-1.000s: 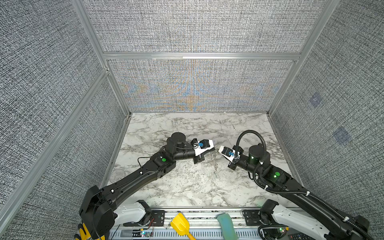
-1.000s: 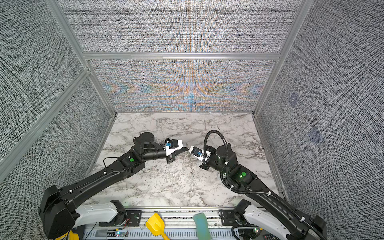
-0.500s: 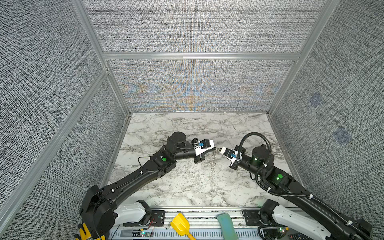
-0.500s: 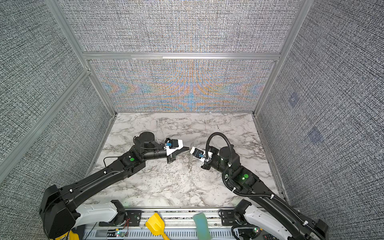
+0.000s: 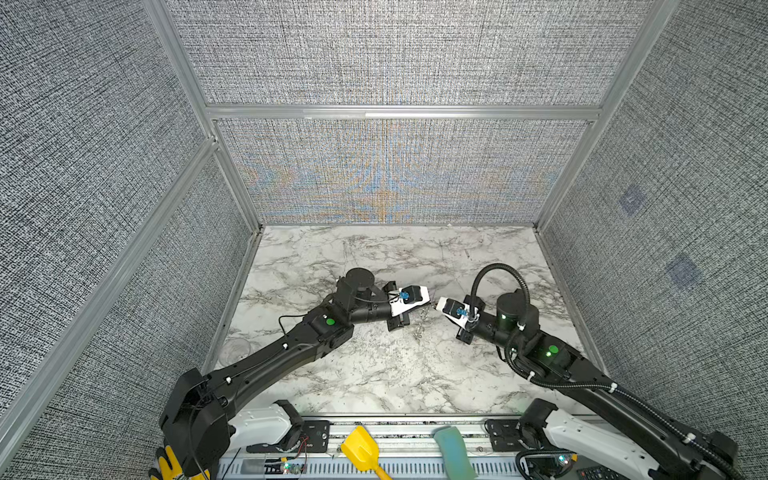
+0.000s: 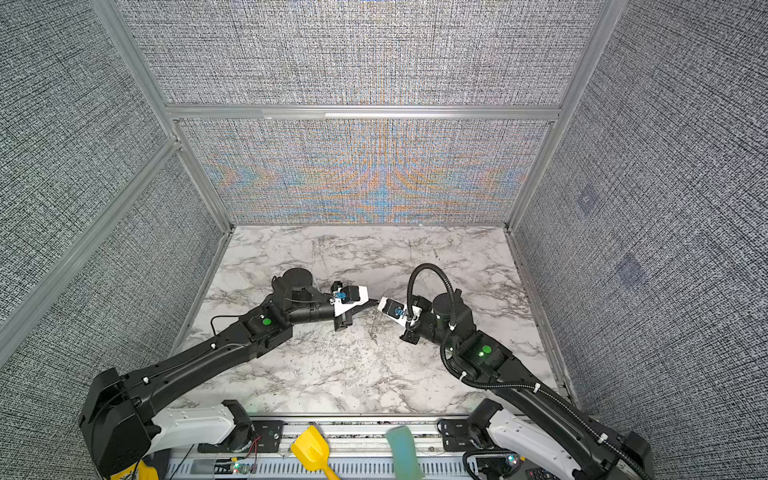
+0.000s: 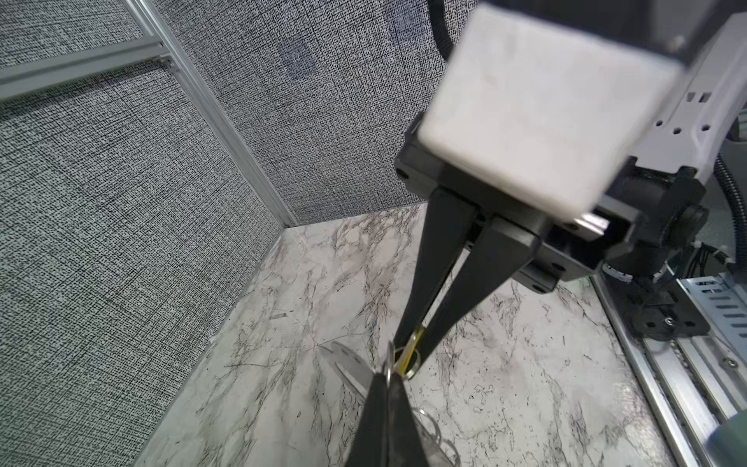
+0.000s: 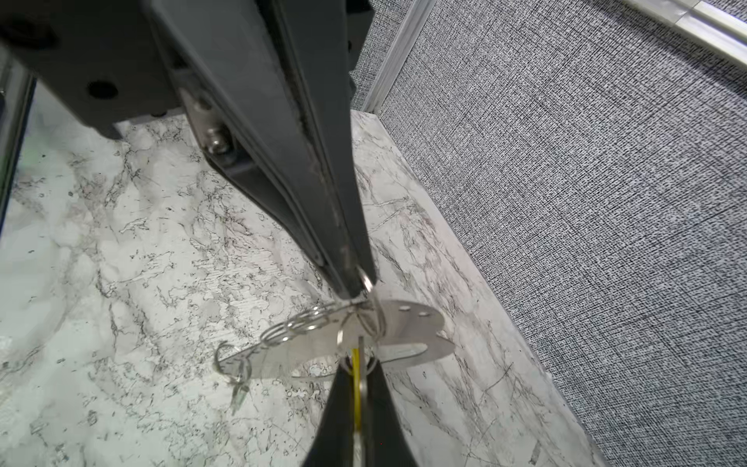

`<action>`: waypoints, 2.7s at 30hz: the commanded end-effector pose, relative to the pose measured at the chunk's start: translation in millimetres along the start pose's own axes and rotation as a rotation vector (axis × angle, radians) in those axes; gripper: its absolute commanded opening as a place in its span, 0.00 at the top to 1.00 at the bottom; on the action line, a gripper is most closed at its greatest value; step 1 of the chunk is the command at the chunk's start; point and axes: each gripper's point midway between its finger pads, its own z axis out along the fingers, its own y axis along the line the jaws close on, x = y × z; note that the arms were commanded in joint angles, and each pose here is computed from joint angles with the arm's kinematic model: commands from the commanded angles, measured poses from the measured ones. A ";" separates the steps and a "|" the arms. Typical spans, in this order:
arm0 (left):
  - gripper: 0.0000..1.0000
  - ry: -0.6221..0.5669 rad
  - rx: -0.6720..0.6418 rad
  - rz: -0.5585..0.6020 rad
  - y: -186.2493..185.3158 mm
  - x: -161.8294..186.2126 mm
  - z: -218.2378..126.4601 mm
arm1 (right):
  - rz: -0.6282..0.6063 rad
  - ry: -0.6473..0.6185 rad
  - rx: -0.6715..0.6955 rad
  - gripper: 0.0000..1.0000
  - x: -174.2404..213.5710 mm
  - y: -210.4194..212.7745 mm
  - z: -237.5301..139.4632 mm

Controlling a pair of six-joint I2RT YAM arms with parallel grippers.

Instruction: Remove the keys from the keyring

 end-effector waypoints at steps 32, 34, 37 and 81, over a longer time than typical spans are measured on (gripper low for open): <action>1.00 -0.049 -0.073 0.075 14.1 -9.4 -4.6 | 0.113 0.060 -0.135 1.00 18.6 14.8 -0.1; 1.00 -0.051 -0.066 0.070 13.2 -9.8 -4.9 | 0.112 0.057 -0.123 1.00 17.2 10.4 -2.5; 1.00 -0.056 -0.062 0.058 12.9 -10.5 -5.4 | 0.110 0.056 -0.111 1.00 16.9 5.2 -6.1; 1.00 -0.242 0.036 -0.092 10.7 -30.2 2.7 | 0.175 -0.084 -0.238 1.00 -29.7 -14.8 -6.9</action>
